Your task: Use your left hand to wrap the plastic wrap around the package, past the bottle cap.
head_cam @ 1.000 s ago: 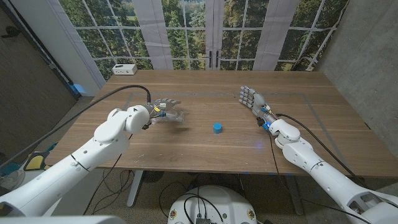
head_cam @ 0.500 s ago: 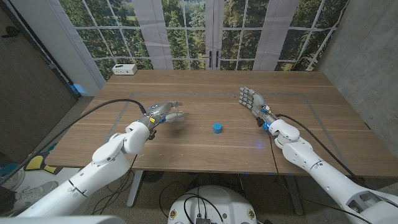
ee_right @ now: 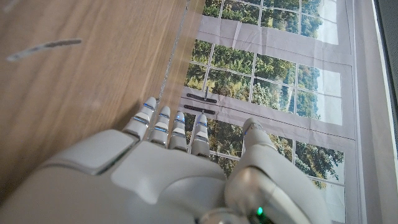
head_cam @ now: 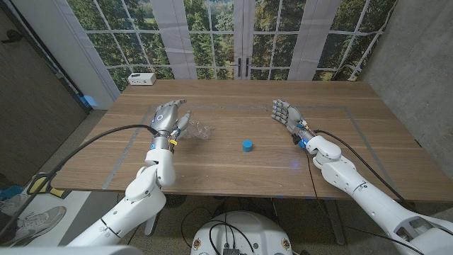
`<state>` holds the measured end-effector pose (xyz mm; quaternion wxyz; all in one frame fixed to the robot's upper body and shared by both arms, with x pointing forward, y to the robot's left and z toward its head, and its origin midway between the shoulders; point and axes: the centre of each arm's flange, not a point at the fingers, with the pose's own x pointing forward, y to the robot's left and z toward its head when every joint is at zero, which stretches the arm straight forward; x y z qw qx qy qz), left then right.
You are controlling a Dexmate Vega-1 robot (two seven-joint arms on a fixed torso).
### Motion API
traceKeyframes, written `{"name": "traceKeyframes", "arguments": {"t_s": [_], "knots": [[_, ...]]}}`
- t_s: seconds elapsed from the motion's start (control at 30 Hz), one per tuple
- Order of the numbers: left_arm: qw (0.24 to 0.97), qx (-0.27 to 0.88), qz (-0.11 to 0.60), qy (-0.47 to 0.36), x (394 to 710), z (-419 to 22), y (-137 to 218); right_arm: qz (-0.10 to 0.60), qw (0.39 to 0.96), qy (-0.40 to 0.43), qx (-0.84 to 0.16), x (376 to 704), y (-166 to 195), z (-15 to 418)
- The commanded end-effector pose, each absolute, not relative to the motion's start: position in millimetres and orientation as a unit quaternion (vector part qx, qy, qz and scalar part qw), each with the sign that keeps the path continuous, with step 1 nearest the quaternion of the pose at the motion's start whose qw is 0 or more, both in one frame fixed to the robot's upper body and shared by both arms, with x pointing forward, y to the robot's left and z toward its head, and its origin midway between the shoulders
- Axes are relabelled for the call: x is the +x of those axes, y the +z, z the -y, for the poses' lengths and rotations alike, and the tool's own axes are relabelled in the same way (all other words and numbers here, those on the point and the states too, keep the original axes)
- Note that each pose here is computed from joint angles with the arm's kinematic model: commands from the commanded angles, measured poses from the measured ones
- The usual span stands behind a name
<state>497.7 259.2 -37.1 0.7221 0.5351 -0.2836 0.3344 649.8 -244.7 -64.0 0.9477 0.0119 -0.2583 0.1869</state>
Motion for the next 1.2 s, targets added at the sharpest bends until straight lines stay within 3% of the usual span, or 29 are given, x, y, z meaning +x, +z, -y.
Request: {"name": "traceKeyframes", "arguments": {"t_s": [0.03,0.27,0.43,0.87,1.2], "knots": [[0.614,0.574,0.238,0.487,474.7,-264.0,-41.1,0.259,0.947,0.188,0.012,650.3,-63.2,245.5],[0.676,0.527,0.195,0.477,477.3,-280.8,-49.3,0.259,0.948,0.185,0.010,650.4,-62.4,246.2],[0.749,0.487,0.182,0.411,481.9,-293.2,-48.0,0.263,0.946,0.189,0.013,650.4,-61.7,244.9],[0.762,0.469,0.138,0.424,487.4,-303.0,-46.5,0.263,0.947,0.184,0.011,648.3,-60.9,245.4],[0.794,0.452,0.111,0.391,509.7,-315.9,-39.4,0.258,0.949,0.183,0.009,648.5,-62.8,246.9]]}}
